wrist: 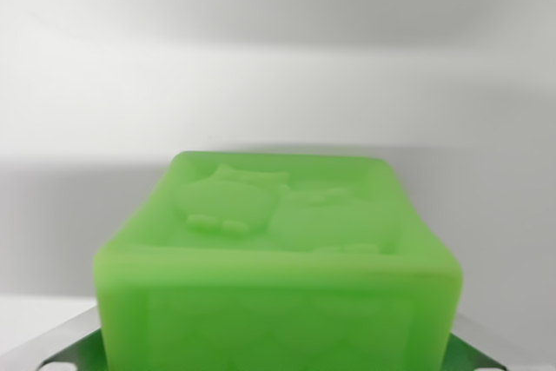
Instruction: Stack cube
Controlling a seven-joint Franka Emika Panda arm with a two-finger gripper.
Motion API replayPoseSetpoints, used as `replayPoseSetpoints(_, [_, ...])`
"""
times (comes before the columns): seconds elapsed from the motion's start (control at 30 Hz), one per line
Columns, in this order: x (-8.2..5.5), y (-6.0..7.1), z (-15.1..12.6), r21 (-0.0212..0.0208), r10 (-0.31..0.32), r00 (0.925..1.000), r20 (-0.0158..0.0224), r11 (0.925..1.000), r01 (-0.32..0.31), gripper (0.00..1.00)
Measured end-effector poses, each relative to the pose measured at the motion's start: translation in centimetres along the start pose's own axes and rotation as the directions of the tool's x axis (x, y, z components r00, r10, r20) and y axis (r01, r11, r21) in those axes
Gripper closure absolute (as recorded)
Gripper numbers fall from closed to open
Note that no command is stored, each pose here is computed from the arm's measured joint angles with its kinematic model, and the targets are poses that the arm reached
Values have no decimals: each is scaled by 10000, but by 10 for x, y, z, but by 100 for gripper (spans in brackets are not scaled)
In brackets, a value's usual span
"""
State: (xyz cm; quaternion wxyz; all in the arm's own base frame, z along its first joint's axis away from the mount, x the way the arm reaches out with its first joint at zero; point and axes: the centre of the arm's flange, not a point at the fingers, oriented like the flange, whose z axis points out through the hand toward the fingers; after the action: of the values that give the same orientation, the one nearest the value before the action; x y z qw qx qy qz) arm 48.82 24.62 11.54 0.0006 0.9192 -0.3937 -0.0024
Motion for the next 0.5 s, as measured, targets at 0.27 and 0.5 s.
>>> replayPoseSetpoints(0.27, [0,0,0,3,0,10000,-1,10000,0,100])
replayPoseSetpoints(0.5, [0,-1,-7,25,-1,10000,-18,10000,1,100])
